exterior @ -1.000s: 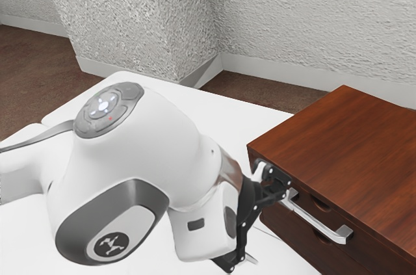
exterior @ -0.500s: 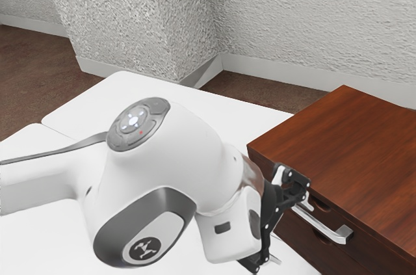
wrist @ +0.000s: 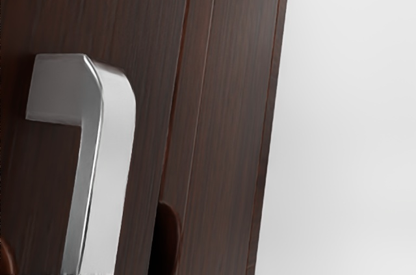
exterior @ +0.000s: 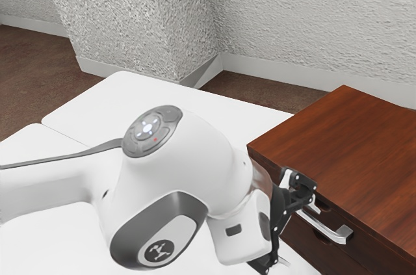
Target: Pull the drawer handle with one arm to open the drawer
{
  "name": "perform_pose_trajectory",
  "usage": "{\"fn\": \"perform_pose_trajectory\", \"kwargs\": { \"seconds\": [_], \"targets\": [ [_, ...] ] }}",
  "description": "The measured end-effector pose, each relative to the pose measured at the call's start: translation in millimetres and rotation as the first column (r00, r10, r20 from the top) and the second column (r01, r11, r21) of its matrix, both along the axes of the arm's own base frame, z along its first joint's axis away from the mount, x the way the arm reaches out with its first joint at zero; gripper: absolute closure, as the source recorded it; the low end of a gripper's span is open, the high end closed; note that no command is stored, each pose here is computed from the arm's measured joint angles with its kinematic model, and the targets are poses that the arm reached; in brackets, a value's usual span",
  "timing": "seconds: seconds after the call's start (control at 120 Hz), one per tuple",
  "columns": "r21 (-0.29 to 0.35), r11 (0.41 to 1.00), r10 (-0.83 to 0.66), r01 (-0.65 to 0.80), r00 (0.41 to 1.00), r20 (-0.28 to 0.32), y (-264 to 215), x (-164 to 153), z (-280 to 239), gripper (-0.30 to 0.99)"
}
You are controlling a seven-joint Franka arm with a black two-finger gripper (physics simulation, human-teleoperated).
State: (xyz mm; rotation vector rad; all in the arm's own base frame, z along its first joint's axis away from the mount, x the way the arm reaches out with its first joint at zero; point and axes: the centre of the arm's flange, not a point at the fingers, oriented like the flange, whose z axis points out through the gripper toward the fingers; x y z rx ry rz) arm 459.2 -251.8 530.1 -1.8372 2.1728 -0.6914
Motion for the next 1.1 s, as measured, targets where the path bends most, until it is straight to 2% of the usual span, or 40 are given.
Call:
{"fn": "perform_pose_trajectory", "kwargs": {
  "seconds": [0.508, 0.858, 1.1],
  "targets": [
    [0.013, 1.0, 0.02, -0.019, 1.0, -0.014, 6, -9, -7, 0.0],
    [0.039, 0.998, 0.043, -0.042, 0.999, -0.002, 18, -38, -6, 0.04],
    [0.055, 0.997, 0.058, -0.059, 0.998, 0.005, 26, -59, -10, 0.0]
  ]
}}
